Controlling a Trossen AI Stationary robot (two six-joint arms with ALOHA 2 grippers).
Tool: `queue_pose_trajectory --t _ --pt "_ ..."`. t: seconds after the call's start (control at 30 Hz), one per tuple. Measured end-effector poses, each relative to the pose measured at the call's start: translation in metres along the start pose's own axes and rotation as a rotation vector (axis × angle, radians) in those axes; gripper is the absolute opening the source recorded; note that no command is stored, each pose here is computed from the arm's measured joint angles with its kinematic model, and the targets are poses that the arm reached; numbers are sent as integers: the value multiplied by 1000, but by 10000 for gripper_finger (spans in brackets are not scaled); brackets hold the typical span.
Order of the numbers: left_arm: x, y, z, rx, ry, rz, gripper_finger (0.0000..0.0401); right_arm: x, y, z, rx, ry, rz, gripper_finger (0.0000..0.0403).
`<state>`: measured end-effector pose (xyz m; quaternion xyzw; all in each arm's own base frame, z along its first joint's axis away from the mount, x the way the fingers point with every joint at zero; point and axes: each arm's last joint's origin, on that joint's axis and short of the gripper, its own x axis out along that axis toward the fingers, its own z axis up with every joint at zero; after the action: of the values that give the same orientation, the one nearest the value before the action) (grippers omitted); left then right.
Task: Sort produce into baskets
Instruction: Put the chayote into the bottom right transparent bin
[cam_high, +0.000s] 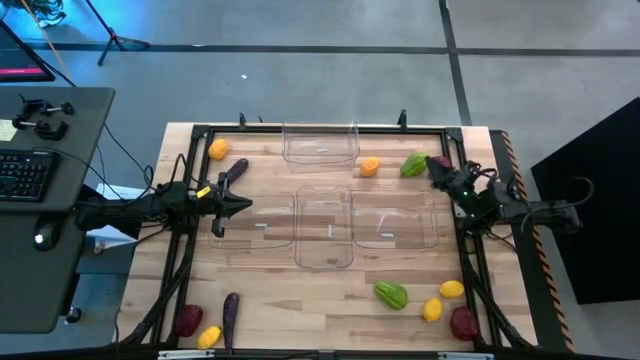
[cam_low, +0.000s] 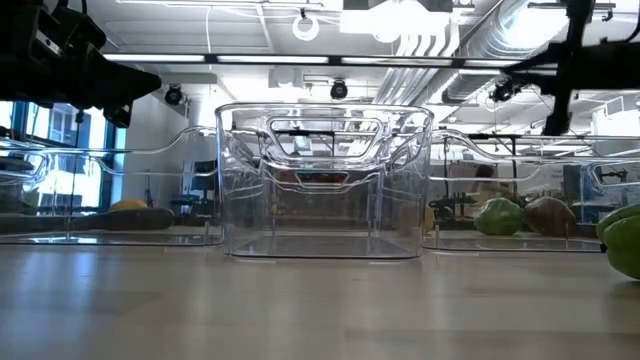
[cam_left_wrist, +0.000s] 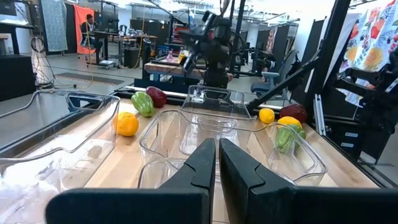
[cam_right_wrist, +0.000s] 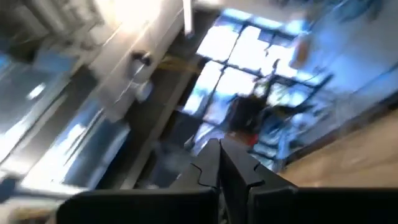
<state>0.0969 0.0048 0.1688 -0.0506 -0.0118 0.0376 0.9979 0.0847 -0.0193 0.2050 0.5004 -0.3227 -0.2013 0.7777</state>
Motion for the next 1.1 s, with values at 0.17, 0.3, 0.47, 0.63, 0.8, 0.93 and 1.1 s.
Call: queue_pose_trajectory --t 0.17,0.3,0.47,0.63,0.8,0.93,1.1 --pt "0 0 0 0 1 0 10 9 25 17 -167 -95 -45 0" --pt "0 0 0 0 1 0 10 21 47 30 -375 -79 -220 1" --pt "0 0 0 0 0 0 10 49 74 37 -558 84 -435 38" --pt "0 0 0 0 0 0 10 94 68 31 -729 185 -651 132" --pt "0 0 0 0 0 0 10 139 37 37 -760 254 -882 233" --pt "0 0 0 0 0 0 10 162 4 46 -658 388 -1138 283" --pt "0 0 0 0 0 0 10 177 -30 54 -480 409 -1459 299"
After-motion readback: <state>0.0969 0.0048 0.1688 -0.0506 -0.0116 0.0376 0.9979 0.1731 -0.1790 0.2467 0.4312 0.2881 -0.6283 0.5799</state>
